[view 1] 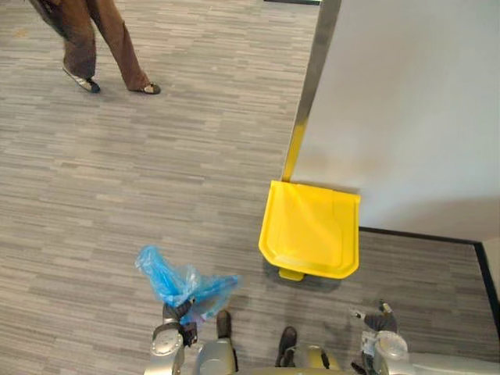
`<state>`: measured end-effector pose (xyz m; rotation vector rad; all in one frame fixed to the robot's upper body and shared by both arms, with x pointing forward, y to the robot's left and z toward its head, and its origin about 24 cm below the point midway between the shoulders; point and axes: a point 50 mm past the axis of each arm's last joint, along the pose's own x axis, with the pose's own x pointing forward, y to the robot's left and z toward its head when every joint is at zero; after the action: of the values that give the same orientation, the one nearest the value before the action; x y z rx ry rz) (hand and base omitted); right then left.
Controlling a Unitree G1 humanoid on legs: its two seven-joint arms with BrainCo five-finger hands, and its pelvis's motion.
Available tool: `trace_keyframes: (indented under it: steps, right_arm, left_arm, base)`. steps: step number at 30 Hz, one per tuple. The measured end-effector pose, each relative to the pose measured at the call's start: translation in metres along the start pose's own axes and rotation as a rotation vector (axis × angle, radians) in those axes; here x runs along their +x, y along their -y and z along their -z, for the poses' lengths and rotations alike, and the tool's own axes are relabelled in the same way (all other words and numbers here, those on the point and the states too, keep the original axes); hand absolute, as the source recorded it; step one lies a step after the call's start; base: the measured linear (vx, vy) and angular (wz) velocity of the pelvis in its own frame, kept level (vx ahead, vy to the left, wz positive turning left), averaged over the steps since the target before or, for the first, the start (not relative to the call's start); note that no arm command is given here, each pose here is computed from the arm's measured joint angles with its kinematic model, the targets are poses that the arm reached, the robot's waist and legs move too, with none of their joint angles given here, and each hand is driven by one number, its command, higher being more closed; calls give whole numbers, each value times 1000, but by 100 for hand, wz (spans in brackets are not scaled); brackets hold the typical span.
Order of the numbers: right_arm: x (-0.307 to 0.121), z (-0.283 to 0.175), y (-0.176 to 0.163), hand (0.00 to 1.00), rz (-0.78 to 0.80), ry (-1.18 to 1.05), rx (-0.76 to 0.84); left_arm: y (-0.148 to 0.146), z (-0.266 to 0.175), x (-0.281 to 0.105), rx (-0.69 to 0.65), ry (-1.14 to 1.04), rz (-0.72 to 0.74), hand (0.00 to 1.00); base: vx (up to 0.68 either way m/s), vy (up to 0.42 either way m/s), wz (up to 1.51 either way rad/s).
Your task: Gather rubbish on tea table into small bin, then transfer packed bag to large trash can.
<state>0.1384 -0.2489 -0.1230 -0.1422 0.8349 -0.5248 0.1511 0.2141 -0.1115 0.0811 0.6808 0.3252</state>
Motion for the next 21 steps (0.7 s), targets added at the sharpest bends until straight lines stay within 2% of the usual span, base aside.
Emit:
trace_keyframes:
  steps: [14,21]
  right_arm:
    - [3,-5,-7,0,-18,-4,0]
    - [7,-22,-13,0,-30,30,5]
  left_arm:
    - [-13,21,-4,25,-85,-30,100]
    - [-31,-6,10,69,-5,-64,100]
  base:
    - [27,60,-11]
    - [136,-24,11]
